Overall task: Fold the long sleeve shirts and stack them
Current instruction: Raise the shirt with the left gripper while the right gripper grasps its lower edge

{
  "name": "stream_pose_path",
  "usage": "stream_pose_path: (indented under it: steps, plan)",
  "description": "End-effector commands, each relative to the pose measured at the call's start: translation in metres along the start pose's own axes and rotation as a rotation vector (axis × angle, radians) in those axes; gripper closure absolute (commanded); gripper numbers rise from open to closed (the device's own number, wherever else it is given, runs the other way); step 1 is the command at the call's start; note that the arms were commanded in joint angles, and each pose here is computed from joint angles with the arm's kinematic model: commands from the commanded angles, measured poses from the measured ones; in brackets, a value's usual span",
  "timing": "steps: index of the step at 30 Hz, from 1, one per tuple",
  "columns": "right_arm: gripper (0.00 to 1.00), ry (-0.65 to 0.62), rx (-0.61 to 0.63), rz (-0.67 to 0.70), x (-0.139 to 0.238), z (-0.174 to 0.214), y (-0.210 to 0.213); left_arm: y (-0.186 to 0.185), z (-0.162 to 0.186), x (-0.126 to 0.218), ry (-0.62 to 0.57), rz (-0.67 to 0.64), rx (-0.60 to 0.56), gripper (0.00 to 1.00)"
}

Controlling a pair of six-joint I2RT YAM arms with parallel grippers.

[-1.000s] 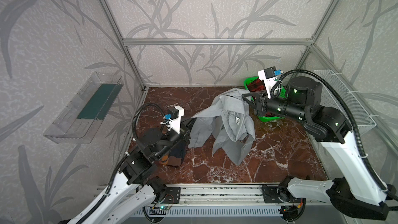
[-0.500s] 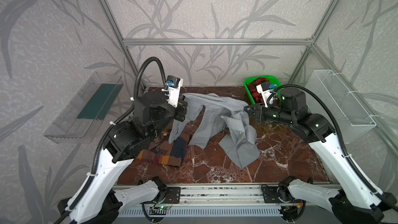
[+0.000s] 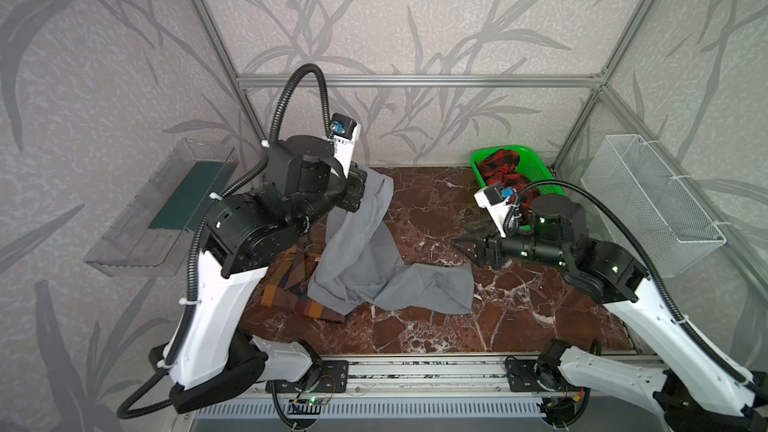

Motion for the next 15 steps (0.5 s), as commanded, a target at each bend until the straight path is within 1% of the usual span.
stream_pose_path:
  steps: [1, 3, 6, 11, 13, 15]
  plan:
    - [0.31, -0.044, 0.050, 0.041, -0.026, 0.005, 0.006, 0.000, 0.004, -0.003, 0.030, -0.013, 0.046, 1.00]
    - [0.29, -0.080, 0.041, 0.039, -0.043, 0.012, 0.016, 0.001, 0.003, -0.007, 0.024, -0.044, 0.092, 1.00]
    - [0.26, -0.119, 0.048, 0.017, -0.068, 0.024, 0.047, 0.002, 0.002, -0.016, 0.018, -0.089, 0.181, 1.00]
    - [0.26, -0.158, -0.080, 0.030, -0.111, 0.048, 0.082, 0.004, 0.001, -0.023, 0.003, -0.144, 0.311, 1.00]
    - [0.27, -0.174, -0.104, 0.053, -0.123, 0.057, 0.097, 0.004, 0.002, -0.024, -0.004, -0.147, 0.343, 1.00]
    - [0.28, -0.184, -0.131, 0.046, -0.134, 0.063, 0.108, 0.005, 0.003, -0.024, -0.015, -0.161, 0.358, 1.00]
Point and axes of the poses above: each gripper's point midway between its finger pads, its own x axis back along the fingers, its own y axis along the line the jaws close on, z = x × y, the point moved 7 cm from there along x, back along the fingers, and after that the axes turned 2 degrees about x, right-handed, at the moved point
